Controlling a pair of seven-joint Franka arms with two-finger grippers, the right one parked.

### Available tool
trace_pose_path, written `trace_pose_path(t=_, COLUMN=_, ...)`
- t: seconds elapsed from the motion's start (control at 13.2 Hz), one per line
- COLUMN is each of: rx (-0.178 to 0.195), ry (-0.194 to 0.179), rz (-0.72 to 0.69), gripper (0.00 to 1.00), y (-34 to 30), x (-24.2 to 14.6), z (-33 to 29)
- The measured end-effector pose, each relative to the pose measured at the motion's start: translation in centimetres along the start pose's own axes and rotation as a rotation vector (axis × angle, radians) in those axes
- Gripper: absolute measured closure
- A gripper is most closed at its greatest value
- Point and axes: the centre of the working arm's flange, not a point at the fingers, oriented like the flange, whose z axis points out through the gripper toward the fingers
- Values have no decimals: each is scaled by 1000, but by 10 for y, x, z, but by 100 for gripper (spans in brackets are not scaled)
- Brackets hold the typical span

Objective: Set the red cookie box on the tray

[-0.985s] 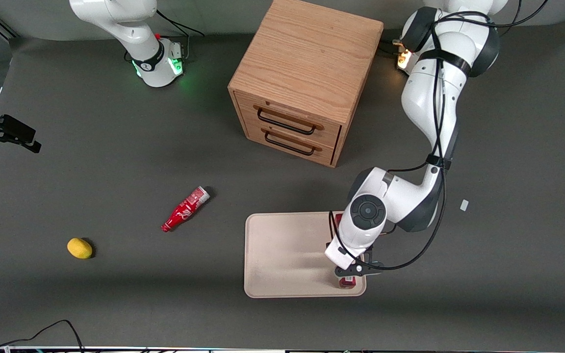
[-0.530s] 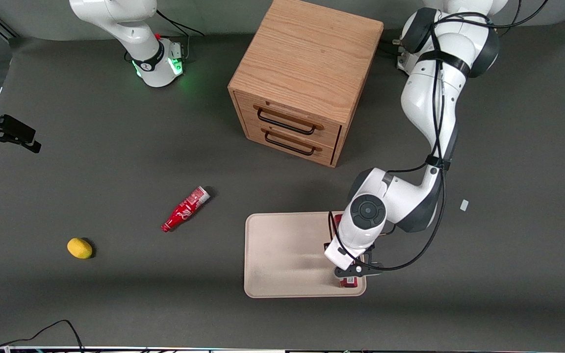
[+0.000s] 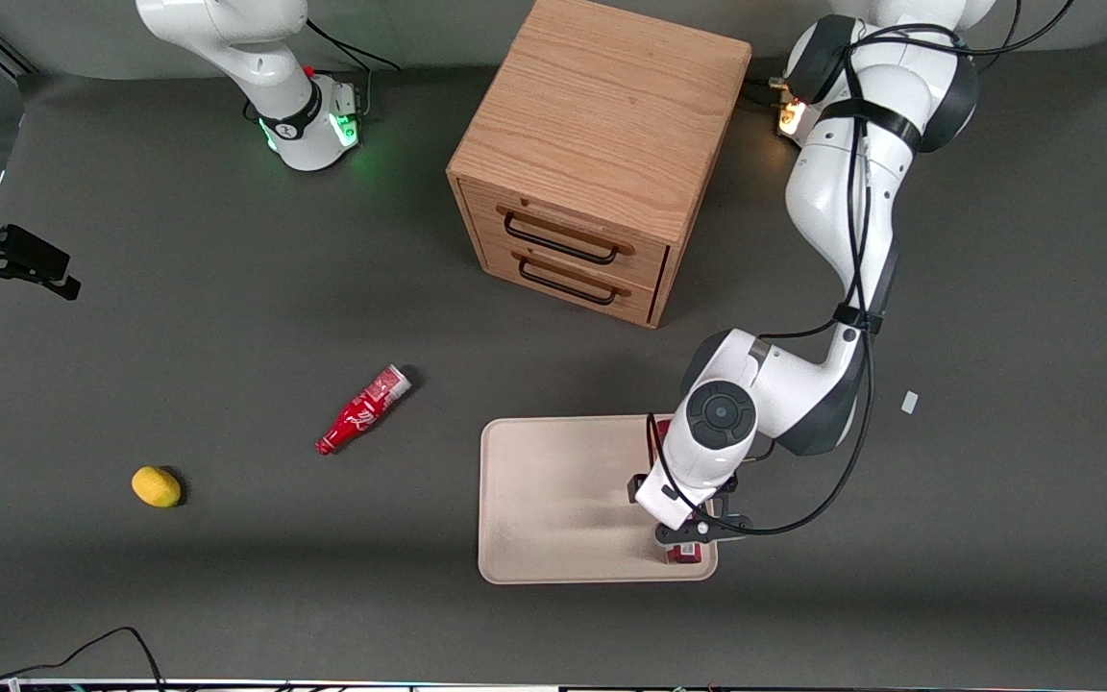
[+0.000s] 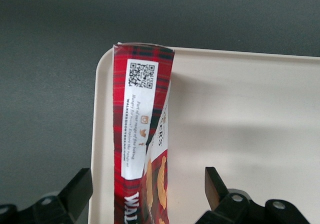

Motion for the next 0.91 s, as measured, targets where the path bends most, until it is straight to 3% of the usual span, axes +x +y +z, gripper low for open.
trace_pose_path(t=0.23, rx=8, ry=-4, rz=-3, gripper=0, y=-2, x=3, z=-6)
trace_pose_path(t=0.45, rx=70, ry=-72, rz=13, gripper=0, y=-11, x=7, z=-55)
trace_pose_path(t=0.61, rx=91, ry=-89, rz=36, gripper=0, y=-29, x=14, z=-120)
trace_pose_path(t=0.91, rx=64, ry=-93, rz=83, gripper=0, y=-97, x=17, z=-249)
